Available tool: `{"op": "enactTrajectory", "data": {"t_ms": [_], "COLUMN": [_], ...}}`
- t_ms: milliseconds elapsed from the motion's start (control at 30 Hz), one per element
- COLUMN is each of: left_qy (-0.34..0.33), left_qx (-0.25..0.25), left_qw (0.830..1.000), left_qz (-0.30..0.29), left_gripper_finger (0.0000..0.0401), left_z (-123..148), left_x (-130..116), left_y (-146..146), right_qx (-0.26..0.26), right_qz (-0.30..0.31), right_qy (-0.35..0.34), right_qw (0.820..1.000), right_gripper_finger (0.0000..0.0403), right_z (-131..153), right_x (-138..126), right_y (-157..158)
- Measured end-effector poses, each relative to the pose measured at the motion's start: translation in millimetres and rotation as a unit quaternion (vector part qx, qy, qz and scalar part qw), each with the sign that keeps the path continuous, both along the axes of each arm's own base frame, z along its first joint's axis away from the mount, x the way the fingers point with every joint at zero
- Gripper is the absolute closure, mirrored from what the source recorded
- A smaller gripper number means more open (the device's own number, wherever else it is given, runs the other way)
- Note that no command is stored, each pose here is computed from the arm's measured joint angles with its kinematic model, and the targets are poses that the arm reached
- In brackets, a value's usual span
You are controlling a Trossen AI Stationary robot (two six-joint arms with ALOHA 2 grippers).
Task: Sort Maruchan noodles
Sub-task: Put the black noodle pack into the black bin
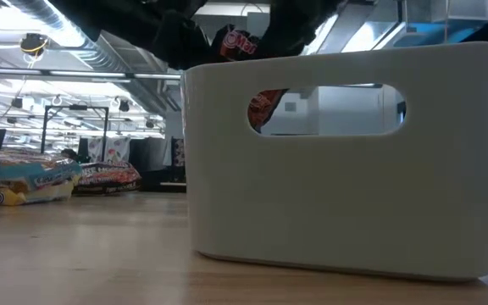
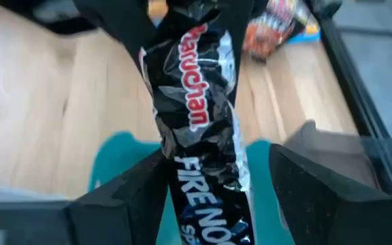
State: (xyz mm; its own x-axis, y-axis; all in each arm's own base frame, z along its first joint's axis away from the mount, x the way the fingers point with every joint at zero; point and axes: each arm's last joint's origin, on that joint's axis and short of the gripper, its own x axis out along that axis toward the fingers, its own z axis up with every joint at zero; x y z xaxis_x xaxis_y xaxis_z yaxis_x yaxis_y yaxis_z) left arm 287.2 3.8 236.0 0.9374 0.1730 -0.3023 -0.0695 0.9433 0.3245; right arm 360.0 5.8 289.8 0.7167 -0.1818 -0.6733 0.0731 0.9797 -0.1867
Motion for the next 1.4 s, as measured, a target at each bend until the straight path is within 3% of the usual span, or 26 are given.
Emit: {"op": "enactTrajectory", "data": {"t_ms": [200,433,700,933,1133,1400], "left_qy": [0.004,0.01,0.004,0.072,0.083,-0.005], "left_qx": [0.0,0.001,0.007,0.001,-0.031,-0.034], "left_qw": [1.0,1.0,1.0,0.996,0.996,0.999], "left_qz": [0.001,0.004,0.022,0.047,0.022,0.023], "left_gripper_finger": [0.0273,0.0272,0.0236,0.0225,0.0226,0.0226], "left_z": [-1,-2,7,23,21,-18], "left_x": [0,-1,-8,-49,-84,-99], "left_y": [0,0,1,1,-1,5], "right_qx": [-0.005,-0.005,-0.011,-0.035,-0.076,-0.079], "right_qz": [0.011,0.032,0.03,0.017,-0.044,-0.092], "right_qy": [0.046,0.059,0.067,0.058,0.054,0.014], "right_qw": [0.999,0.998,0.997,0.998,0.995,0.993], "right_gripper_finger": [0.0217,0.0317,0.0317,0.0317,0.0317,0.0317], "right_z": [3,0,-1,12,22,44], "right_x": [16,18,17,9,1,-8], "right_y": [-5,-5,-6,-14,-54,-138]}}
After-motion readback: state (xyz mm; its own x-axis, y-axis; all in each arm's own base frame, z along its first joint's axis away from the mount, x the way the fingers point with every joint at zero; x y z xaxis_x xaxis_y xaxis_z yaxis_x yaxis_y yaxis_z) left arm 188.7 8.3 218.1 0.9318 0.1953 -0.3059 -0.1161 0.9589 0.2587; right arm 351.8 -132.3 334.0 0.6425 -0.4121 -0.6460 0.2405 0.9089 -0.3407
